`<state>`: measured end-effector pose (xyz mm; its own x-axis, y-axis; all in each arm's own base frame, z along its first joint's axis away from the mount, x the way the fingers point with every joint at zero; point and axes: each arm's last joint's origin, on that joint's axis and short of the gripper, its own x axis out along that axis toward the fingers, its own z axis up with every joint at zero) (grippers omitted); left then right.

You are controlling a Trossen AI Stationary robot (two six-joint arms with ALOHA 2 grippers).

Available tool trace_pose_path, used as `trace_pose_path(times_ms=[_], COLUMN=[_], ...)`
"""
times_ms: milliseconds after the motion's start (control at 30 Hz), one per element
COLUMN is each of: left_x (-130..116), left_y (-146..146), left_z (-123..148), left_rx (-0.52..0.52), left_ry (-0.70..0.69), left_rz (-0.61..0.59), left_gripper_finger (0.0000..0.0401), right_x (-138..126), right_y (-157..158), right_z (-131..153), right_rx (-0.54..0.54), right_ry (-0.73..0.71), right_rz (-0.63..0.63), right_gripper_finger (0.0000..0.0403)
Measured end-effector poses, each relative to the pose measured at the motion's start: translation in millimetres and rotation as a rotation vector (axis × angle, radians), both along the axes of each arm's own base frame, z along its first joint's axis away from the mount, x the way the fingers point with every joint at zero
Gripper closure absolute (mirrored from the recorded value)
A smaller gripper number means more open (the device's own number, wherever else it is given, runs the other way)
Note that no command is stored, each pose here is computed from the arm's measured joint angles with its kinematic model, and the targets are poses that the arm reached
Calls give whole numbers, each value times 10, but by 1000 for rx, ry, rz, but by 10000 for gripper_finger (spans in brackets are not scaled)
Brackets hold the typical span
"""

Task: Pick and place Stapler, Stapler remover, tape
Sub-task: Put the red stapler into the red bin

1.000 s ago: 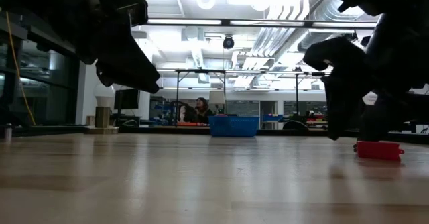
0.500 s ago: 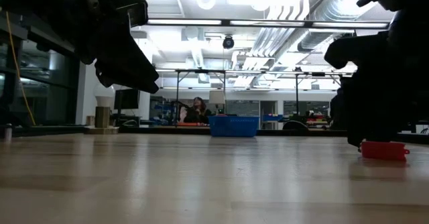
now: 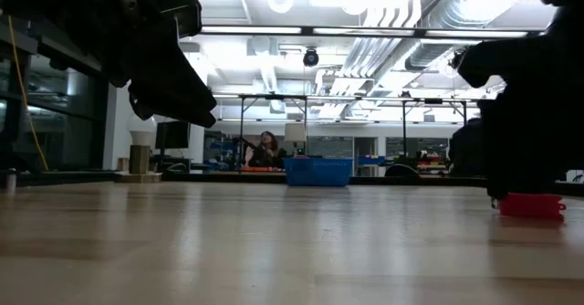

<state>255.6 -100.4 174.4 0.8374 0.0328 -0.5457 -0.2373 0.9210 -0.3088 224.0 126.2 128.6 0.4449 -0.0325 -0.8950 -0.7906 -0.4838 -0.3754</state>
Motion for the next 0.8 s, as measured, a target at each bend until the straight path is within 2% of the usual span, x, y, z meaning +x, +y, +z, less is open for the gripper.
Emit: trace_pose_path(times_ms=[433, 800], left_x=[2, 2], left_y=[-2, -3], left_z=[3, 3], left_rx=[-5, -6], left_ry=[-3, -2], left_rz=[-3, -6], left_gripper_finger=[224, 224], right_x=[-17, -28], right_y=[42, 39], right_z=[3, 0], right_rx=[2, 13], right_ry=[-4, 15], right_rz=[20, 16], right_gripper_finger=[227, 278])
